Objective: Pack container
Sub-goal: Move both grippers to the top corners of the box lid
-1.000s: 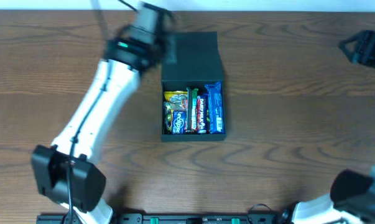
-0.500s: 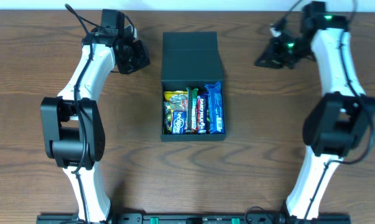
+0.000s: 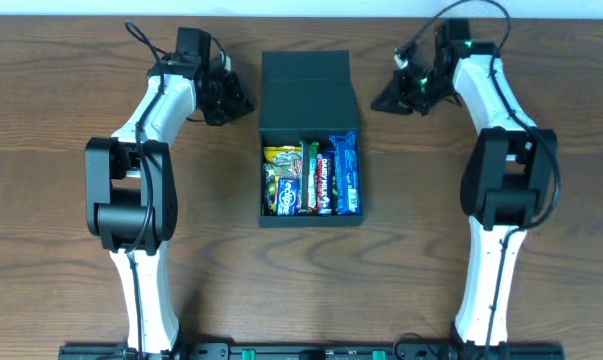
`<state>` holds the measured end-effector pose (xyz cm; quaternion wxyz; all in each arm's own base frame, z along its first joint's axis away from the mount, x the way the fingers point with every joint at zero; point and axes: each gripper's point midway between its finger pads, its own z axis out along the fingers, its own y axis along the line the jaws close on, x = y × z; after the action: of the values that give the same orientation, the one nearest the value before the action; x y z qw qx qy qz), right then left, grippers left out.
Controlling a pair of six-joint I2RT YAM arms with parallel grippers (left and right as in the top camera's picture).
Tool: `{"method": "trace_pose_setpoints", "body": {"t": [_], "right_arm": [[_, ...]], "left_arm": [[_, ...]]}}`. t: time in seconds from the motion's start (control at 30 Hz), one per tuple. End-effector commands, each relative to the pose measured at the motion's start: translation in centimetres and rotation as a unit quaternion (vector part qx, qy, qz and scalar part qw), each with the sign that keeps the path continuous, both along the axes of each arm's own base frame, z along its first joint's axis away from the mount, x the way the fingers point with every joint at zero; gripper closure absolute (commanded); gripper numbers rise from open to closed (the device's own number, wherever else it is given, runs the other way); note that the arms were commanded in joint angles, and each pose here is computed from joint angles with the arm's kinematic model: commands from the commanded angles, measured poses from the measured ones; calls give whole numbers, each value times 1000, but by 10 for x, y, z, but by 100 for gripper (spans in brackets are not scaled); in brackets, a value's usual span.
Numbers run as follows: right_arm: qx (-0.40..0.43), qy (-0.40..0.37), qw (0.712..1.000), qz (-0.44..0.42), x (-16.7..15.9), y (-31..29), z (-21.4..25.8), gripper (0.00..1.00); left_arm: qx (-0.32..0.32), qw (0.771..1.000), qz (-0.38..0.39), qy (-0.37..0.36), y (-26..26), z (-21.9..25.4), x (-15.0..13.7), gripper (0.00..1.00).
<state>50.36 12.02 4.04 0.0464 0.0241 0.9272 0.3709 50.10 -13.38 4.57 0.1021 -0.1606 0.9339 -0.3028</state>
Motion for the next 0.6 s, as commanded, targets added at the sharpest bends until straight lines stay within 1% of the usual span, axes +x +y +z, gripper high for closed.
{"method": "trace_pose_setpoints", "body": {"t": [0.0, 0.13, 0.27, 0.4, 0.57], "right_arm": [[23, 27, 999, -5, -3, 8, -13, 98], [31, 33, 999, 4, -6, 18, -19, 98], [31, 28, 999, 13, -6, 27, -21, 98], [35, 28, 999, 17, -6, 31, -25, 99], [61, 30, 997, 29, -8, 46, -31, 98]], "left_arm": [[-24, 1000, 9, 8, -4, -6, 9, 94], [-25, 999, 14, 15, -5, -10, 16, 94], [-32, 999, 13, 42, -8, -23, 10, 95], [-35, 998, 9, 43, -12, -24, 9, 94], [-39, 998, 6, 51, -19, -26, 6, 94]]}}
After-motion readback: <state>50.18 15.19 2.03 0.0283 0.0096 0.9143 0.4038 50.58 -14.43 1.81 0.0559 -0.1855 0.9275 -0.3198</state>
